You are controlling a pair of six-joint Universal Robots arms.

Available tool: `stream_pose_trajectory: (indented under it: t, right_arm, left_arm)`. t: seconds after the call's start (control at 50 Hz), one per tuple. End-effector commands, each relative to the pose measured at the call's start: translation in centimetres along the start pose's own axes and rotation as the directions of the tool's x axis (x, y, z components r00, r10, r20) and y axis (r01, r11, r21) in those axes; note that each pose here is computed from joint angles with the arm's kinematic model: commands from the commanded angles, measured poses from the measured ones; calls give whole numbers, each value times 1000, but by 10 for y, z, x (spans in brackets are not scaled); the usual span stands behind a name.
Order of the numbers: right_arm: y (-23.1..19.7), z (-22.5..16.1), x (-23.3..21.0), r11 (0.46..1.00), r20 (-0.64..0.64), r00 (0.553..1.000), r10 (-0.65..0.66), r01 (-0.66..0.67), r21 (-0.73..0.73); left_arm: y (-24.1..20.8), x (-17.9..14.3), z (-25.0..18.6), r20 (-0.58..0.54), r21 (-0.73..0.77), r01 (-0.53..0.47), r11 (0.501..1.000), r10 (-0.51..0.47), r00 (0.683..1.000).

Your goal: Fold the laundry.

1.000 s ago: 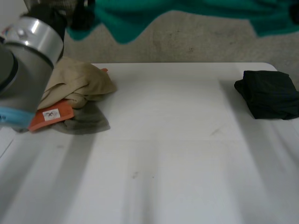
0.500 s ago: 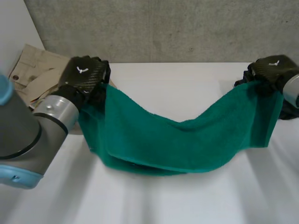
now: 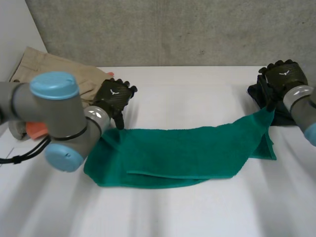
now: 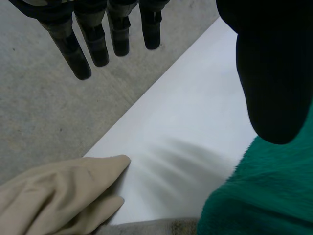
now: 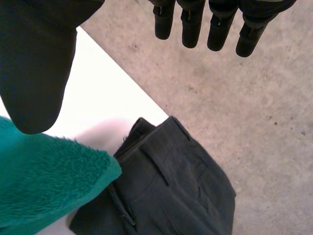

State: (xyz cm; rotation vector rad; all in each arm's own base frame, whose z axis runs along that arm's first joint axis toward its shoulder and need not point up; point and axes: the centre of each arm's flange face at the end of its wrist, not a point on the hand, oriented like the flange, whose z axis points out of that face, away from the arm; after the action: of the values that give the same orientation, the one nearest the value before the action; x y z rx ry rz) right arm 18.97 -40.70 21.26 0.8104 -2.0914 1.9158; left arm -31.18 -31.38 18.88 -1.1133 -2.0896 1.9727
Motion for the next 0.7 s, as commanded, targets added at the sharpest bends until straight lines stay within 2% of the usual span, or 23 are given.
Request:
stream_pose_trajectory:
  t: [0.02, 0.08, 0.16, 0.28, 0.54, 0.7]
  right_arm:
    - [8, -50, -10, 993, 168, 986, 4, 17, -121]
    - [23, -78, -8, 974, 254, 966, 44, 15, -227]
    - [41, -94, -15, 959, 312, 947, 75, 16, -281]
    - [59, -103, -28, 955, 349, 933, 87, 22, -297]
    - [75, -110, -37, 951, 348, 932, 101, 12, -307]
    - [73, -117, -39, 951, 346, 932, 107, 5, -308]
  left_arm:
    - [6, 11, -64, -50, -76, 9, 997, -13, 999]
    - [25, 31, -94, -115, -143, 2, 990, -19, 993]
    - [32, 55, -108, -201, -144, -10, 990, -19, 979]
    - [47, 67, -99, -244, -159, -12, 987, -28, 969]
    - [64, 74, -57, -237, -166, -12, 986, -28, 971]
    - [47, 67, -53, -204, -104, 3, 995, -24, 979]
